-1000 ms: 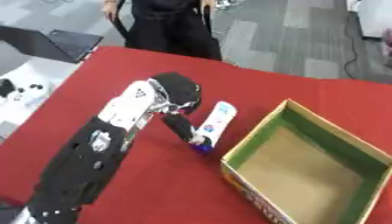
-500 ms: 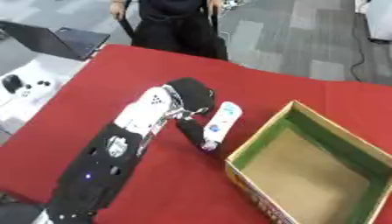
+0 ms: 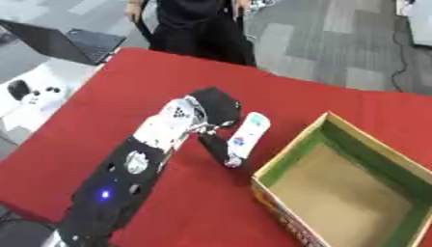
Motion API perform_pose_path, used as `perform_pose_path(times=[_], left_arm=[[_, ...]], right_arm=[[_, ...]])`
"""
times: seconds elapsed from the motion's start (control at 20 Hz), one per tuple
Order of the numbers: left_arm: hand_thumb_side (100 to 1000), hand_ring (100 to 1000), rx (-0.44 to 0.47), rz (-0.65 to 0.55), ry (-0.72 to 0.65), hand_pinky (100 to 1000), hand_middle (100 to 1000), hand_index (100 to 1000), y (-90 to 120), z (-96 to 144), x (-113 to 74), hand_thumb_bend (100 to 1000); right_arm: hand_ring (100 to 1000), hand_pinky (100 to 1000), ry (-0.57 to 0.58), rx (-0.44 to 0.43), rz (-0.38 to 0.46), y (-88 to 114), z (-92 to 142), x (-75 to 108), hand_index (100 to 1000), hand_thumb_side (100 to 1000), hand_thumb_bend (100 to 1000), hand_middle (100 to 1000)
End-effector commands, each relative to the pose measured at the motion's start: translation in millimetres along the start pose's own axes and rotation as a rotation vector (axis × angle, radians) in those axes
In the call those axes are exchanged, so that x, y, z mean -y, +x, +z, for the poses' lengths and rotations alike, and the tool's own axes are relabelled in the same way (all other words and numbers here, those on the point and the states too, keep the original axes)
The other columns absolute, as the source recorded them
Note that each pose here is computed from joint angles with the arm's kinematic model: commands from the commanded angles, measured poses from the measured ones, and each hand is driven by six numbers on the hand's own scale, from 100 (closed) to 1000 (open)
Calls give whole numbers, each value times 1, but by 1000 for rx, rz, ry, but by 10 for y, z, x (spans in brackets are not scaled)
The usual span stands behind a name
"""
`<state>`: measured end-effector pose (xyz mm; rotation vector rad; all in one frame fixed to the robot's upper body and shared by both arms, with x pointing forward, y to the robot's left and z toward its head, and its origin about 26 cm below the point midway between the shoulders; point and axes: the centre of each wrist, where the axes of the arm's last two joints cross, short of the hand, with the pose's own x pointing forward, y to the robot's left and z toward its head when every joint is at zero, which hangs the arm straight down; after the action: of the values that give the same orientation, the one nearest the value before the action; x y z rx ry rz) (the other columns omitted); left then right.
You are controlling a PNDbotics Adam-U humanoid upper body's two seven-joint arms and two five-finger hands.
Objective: Pick up objects on the table and place them in the box.
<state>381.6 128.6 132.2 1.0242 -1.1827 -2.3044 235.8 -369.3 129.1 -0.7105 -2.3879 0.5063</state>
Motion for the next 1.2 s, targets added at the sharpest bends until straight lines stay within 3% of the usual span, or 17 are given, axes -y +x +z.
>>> perform_pose_path(times=[0.05, 1.2], left_arm=[[1000, 733, -25, -9, 11, 292, 765, 674, -42, 5, -35, 492], [1000, 768, -86, -77, -86, 327, 777, 678, -157, -301, 93, 523]], right_arm=[[307, 139, 5, 24, 15, 38, -49, 48, 411, 987, 157, 381], [307, 139, 18, 35, 12, 40, -83, 53, 408, 987, 156, 381]])
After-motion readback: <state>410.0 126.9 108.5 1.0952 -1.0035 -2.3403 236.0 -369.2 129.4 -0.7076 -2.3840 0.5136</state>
